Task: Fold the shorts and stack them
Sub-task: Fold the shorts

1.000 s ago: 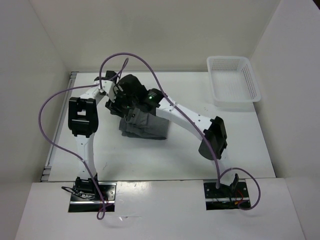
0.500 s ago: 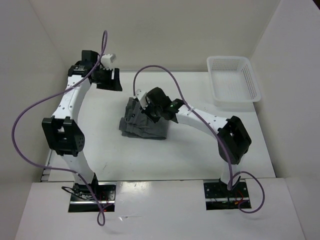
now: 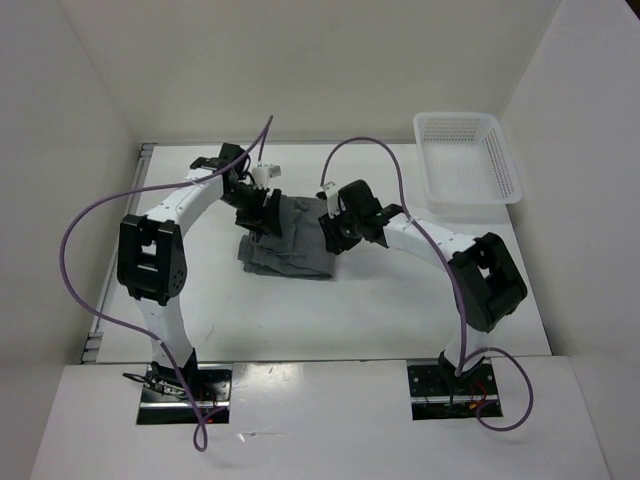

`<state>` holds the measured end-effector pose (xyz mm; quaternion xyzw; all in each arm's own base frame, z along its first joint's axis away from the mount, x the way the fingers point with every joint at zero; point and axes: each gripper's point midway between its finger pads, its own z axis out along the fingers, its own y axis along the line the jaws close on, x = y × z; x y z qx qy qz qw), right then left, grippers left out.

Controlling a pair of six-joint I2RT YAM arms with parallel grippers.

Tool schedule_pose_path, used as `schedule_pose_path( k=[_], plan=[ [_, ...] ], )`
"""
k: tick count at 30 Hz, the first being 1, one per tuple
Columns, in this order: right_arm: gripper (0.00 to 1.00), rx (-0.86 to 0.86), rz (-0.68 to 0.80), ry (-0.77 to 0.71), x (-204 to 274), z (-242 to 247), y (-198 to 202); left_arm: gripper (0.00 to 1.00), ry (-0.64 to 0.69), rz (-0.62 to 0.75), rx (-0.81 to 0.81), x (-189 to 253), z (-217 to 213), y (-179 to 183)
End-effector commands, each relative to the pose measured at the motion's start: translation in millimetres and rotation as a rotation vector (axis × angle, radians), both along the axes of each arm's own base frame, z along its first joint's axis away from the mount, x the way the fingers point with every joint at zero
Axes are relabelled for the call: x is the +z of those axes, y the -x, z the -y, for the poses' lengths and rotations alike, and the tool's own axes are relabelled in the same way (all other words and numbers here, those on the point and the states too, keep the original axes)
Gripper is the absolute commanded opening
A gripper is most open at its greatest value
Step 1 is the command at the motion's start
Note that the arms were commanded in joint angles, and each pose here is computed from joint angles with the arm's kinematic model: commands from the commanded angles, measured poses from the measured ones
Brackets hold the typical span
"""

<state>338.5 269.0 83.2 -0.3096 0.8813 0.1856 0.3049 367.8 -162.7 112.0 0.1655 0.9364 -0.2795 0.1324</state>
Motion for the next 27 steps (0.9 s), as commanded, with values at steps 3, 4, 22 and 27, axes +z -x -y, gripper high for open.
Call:
schedule_pose_path(
  k=[3,4,22,27],
  plan=[
    [0.48,-0.005,-0.08,-0.169,12.3,-5.2,27.9,0.79,-0.023,0.024,-0.02,-6.2,3.6,7.5],
    [0.49,0.008,-0.098,-0.195,13.1,-8.1,34.0,0.79,-0.028,0.002,-0.02,-13.8,3.1,10.0],
    [0.57,-0.103,-0.178,-0.454,4.6,-33.5,33.8,0.06,0.088,-0.289,0.01,5.0,-0.6,34.9],
    [0.61,-0.228,-0.192,-0.431,-8.5,-26.4,22.4,0.15,0.074,-0.478,0.031,-12.6,-6.0,62.7]
  ],
)
